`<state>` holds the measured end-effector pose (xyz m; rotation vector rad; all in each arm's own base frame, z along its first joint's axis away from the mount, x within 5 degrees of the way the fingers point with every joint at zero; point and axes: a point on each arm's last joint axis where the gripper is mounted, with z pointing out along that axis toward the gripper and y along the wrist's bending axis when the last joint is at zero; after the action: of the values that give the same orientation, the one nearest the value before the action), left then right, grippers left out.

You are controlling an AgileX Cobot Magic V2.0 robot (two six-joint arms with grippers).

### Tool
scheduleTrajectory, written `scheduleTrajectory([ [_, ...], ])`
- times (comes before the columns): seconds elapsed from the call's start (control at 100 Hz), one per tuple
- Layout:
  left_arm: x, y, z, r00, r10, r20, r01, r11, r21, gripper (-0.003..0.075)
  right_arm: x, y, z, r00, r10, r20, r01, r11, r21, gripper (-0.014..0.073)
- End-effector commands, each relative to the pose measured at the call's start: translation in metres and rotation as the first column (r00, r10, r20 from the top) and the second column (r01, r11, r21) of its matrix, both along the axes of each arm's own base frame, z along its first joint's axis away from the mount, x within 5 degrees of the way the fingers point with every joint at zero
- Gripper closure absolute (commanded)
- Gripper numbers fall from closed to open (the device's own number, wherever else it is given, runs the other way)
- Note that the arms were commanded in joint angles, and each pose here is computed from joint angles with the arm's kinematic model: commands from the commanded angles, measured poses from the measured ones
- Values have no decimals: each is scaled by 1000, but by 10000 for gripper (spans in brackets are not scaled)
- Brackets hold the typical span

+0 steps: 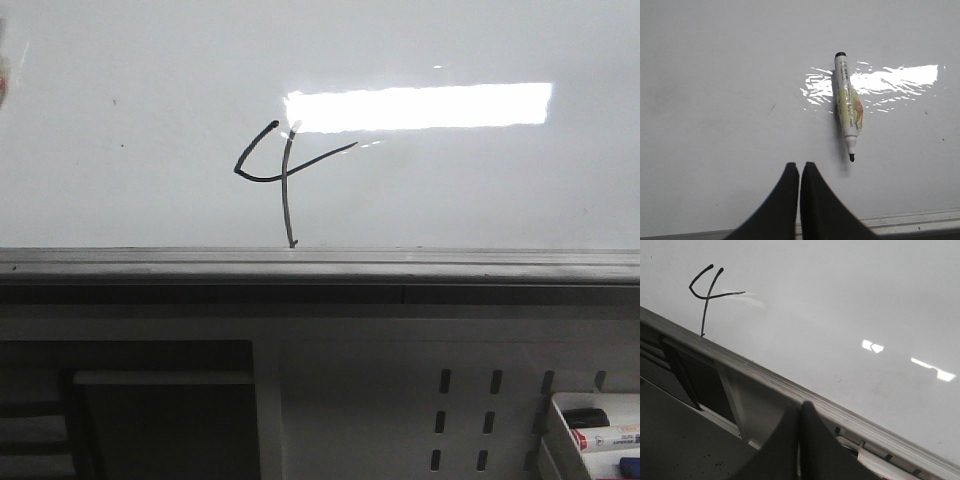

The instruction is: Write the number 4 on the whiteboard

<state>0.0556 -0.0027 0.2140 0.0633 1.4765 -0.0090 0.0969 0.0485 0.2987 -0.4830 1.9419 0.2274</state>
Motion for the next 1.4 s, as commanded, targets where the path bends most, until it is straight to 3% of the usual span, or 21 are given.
scheduleTrajectory([
  [0.0, -2, 0, 0, 996, 3, 85, -2, 1000, -16, 741, 1, 2, 14, 996, 19, 84, -21, 999, 28, 667],
  [0.3, -2, 0, 0, 996, 3, 85, -2, 1000, -16, 741, -1, -1, 11, 996, 10, 87, -12, 1000, 27, 667],
  [0.41, -2, 0, 0, 996, 3, 85, -2, 1000, -16, 741, -3, -11, -2, 990, -73, 117, 64, 995, 79, 667],
  [0.46, -2, 0, 0, 996, 3, 85, -2, 1000, -16, 741, -5, -17, -11, 982, -128, 138, 108, 984, 144, 667],
  [0.58, -2, 0, 0, 996, 3, 85, -2, 1000, -16, 741, -18, -33, -32, 931, -293, 218, 219, 926, 308, 667],
  [0.7, -2, 0, 0, 996, 3, 85, -2, 1000, -16, 741, -31, -43, -52, 860, -406, 308, 292, 888, 356, 667],
  [0.94, -2, 0, 0, 996, 3, 85, -2, 1000, -16, 741, -42, -44, -88, 813, -415, 409, 251, 883, 397, 667],
  [1.25, -2, 0, 0, 996, 3, 85, -2, 1000, -16, 741, -42, -44, -88, 814, -416, 405, 255, 883, 395, 667],
  [1.39, -2, 0, 0, 996, 3, 85, -2, 1000, -16, 741, -43, -44, -88, 800, -372, 470, 271, 924, 270, 667],
])
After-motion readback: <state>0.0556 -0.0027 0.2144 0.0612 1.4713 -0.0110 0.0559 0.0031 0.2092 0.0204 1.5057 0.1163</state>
